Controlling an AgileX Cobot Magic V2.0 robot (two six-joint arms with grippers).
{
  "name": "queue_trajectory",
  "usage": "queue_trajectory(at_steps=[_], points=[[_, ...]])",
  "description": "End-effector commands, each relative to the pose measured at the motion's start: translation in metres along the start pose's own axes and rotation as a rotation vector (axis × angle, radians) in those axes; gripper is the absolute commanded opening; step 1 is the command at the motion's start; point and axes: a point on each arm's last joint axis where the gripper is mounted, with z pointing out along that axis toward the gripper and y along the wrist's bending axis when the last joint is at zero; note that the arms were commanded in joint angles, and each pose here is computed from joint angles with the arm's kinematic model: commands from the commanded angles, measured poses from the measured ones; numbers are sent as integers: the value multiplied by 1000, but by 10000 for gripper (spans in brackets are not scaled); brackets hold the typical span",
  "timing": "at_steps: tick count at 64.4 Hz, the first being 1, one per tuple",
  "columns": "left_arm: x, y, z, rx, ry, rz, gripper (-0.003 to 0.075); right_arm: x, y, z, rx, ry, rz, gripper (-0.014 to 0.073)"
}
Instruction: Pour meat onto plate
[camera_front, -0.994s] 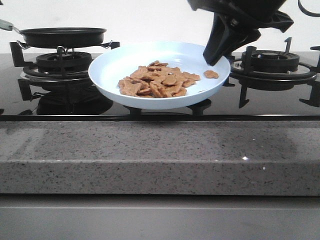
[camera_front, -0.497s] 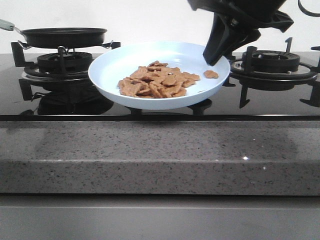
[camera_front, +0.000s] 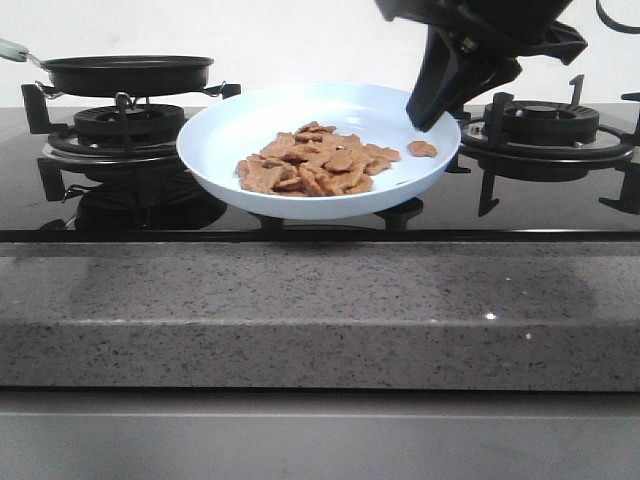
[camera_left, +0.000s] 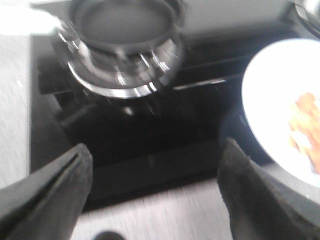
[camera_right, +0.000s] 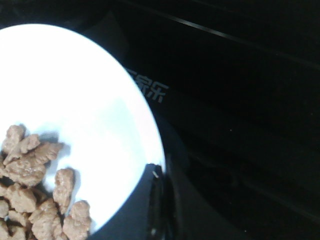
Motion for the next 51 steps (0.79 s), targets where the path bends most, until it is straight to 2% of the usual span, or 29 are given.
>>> queue_trajectory(at_steps=[1, 16, 41, 51], points=[[8, -1, -19, -18, -118, 1, 510, -13, 5, -19, -5, -103, -10, -119], [45, 8, -37, -147, -74, 0, 510, -13, 5, -19, -5, -103, -10, -119], [50, 8, -43, -151, -62, 0, 510, -13, 7, -21, -19, -77, -7, -119], [49, 8, -43, -152, -69, 1, 510, -31, 4, -40, -30, -80, -10, -119]])
